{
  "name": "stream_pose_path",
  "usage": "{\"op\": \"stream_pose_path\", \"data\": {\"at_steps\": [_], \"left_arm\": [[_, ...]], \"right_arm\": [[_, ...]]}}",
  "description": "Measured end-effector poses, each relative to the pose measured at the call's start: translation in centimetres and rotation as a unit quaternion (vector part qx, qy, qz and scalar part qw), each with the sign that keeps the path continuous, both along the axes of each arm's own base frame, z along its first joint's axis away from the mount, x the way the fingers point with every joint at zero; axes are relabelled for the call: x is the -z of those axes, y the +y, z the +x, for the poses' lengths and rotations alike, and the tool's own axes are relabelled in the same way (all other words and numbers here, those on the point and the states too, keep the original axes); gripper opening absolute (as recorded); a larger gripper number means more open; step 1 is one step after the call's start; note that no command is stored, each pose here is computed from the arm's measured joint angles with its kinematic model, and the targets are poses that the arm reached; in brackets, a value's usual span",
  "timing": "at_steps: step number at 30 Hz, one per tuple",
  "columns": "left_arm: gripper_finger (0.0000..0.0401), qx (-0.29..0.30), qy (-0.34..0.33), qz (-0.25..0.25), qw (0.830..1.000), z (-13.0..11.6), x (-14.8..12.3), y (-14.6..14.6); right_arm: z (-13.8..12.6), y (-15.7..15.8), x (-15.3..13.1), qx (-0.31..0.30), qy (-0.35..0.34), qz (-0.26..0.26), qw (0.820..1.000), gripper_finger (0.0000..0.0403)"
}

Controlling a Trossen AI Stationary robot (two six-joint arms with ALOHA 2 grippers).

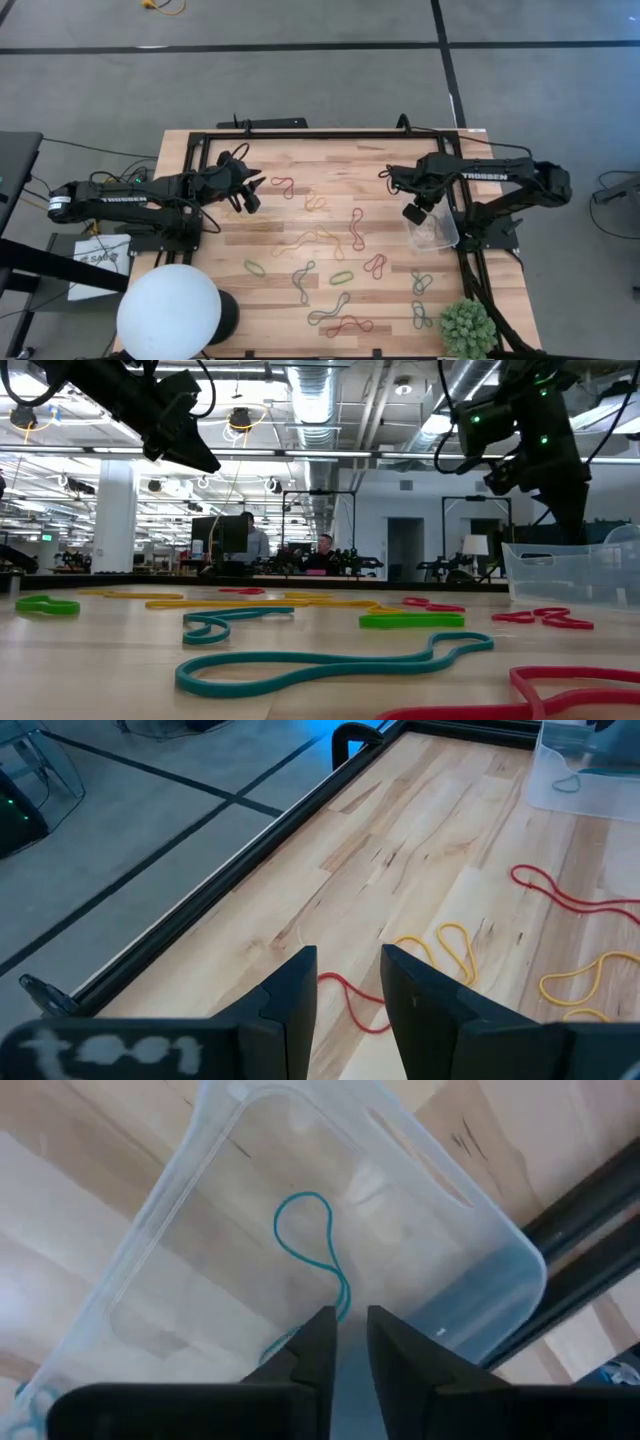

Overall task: Pick and place items into bin
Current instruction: Put the blue rubber band into the transparent bin

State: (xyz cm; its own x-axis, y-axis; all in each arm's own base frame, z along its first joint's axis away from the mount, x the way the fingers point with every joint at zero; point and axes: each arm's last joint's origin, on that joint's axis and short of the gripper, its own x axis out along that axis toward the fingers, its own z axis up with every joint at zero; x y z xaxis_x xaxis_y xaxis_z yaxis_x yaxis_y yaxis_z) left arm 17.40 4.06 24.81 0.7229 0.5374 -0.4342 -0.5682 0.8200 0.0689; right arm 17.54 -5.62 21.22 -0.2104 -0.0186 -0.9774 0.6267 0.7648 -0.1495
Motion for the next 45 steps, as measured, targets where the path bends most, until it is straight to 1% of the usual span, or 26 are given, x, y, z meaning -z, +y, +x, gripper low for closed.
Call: {"op": "stream_pose_path", "data": {"at_steps": [3,8,13,16,20,22,24,26,28,32,36,39,41,42,43,45], "left_arm": [[0.0104,0.0,0.0,0.0,1.0,0.0,0.0,0.0],[0.0104,0.0,0.0,0.0,1.0,0.0,0.0,0.0],[0.0104,0.0,0.0,0.0,1.0,0.0,0.0,0.0],[0.0104,0.0,0.0,0.0,1.0,0.0,0.0,0.0],[0.0104,0.001,0.0,0.0,1.0,0.0,0.0,0.0],[0.0104,0.001,0.001,0.0,1.0,0.0,0.0,0.0],[0.0104,0.001,0.005,-0.001,1.0,0.0,0.1,0.0],[0.0104,0.001,0.008,-0.002,1.0,-0.1,0.1,0.0],[0.0104,0.001,0.011,-0.002,1.0,-0.1,0.2,0.0],[0.0104,0.001,0.011,-0.002,1.0,-0.1,0.2,0.0],[0.0104,0.0,0.01,-0.003,1.0,-0.1,0.2,0.0],[0.0104,-0.002,0.007,-0.007,1.0,-0.1,0.2,0.0],[0.0104,-0.004,0.005,-0.01,1.0,-0.1,0.2,0.0],[0.0104,-0.005,0.004,-0.012,1.0,-0.1,0.2,0.0],[0.0104,-0.006,0.002,-0.014,1.0,-0.1,0.2,0.0],[0.0104,-0.008,-0.001,-0.017,1.0,-0.1,0.2,0.0]], "right_arm": [[0.3,-0.1,0.4,-0.014,0.005,0.004,1.0,0.007],[0.8,0.2,0.4,-0.056,-0.011,0.007,0.998,0.0072],[1.5,0.8,-1.7,-0.073,-0.025,0.011,0.997,0.0072],[1.9,1.4,-3.7,-0.076,-0.038,0.055,0.995,0.0072],[2.7,2.9,-6.1,-0.06,-0.082,0.119,0.988,0.0072],[3.3,3.9,-6.9,-0.062,-0.107,0.135,0.983,0.0072],[3.7,5.3,-7.1,-0.075,-0.122,0.135,0.98,0.0072],[4.1,6.8,-7.1,-0.101,-0.137,0.137,0.976,0.0072],[4.3,8.5,-7.0,-0.14,-0.149,0.141,0.969,0.0072],[4.3,12.2,-6.9,-0.224,-0.175,0.154,0.946,0.0072],[3.4,15.6,-6.4,-0.308,-0.183,0.16,0.92,0.0072],[2.6,17.7,-5.8,-0.357,-0.188,0.147,0.903,0.0072],[2.1,18.7,-5.5,-0.379,-0.196,0.15,0.892,0.0072],[1.9,19.1,-5.3,-0.386,-0.197,0.149,0.889,0.0072],[1.7,19.4,-5.1,-0.382,-0.195,0.15,0.891,0.0072],[1.3,19.9,-4.6,-0.353,-0.189,0.152,0.904,0.0072]]}}
